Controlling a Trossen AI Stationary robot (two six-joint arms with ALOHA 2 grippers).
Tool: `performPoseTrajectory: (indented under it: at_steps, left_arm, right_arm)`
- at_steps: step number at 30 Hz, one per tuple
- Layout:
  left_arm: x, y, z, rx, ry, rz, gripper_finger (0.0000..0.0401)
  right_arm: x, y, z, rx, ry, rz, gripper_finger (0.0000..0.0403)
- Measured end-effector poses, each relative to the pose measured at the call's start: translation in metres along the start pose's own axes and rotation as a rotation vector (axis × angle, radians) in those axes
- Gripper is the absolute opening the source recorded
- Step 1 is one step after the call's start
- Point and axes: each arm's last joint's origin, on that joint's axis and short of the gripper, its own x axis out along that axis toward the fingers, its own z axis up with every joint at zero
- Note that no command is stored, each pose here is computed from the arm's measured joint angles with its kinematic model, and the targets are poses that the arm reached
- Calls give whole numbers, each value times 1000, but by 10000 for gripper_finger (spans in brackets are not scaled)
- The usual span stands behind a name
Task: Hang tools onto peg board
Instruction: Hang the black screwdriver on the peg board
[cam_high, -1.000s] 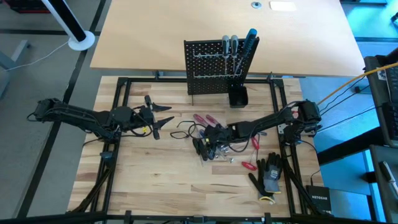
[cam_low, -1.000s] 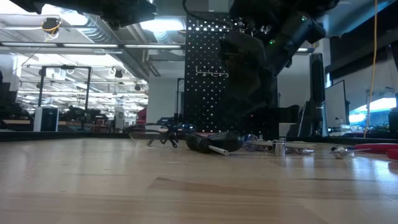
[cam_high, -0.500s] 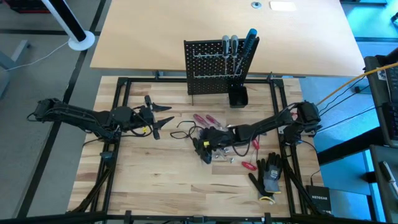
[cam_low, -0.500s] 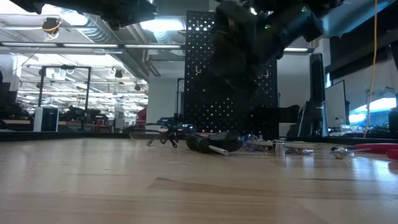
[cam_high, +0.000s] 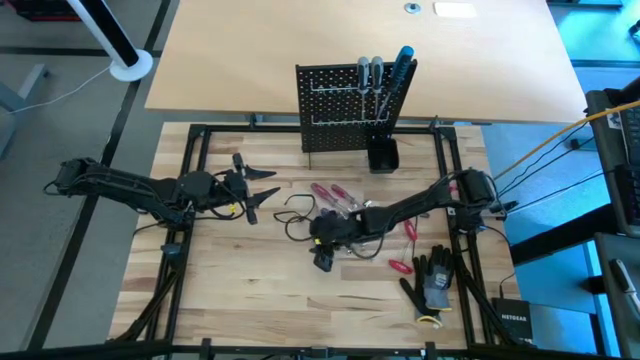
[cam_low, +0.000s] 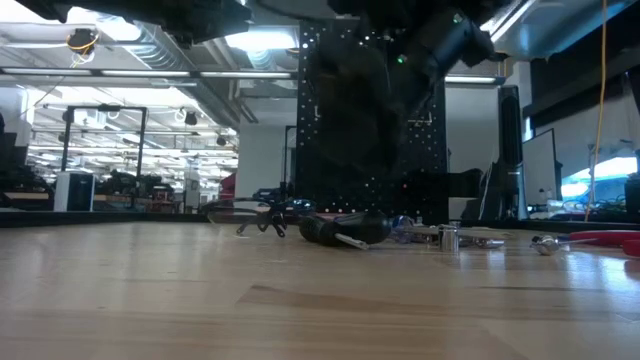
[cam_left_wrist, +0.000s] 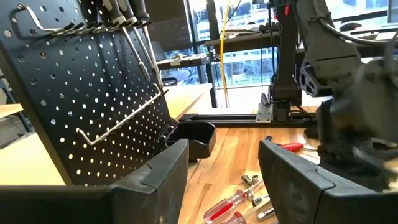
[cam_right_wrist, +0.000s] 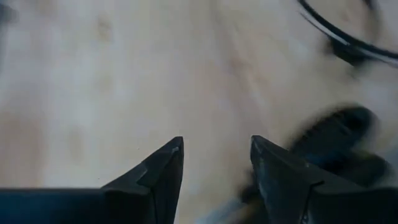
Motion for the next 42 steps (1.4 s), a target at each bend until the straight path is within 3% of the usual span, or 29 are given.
performPoseTrajectory:
  at_steps: [3,20,31,42]
  left_arm:
    - [0,0,0,1,1,0,184]
    - [0,0,0,3,-1,0,184]
    - [0,0,0,3,-1,0,184]
    - [0,0,0,3,-1,1,184]
  right_arm:
    - [-2,-5,2,49,15,-90,186]
    - [10,-13,-2,155,39,-129,186]
    - [10,-37,4,243,51,-225,186]
    - [16,-45,5,267,74,-199,186]
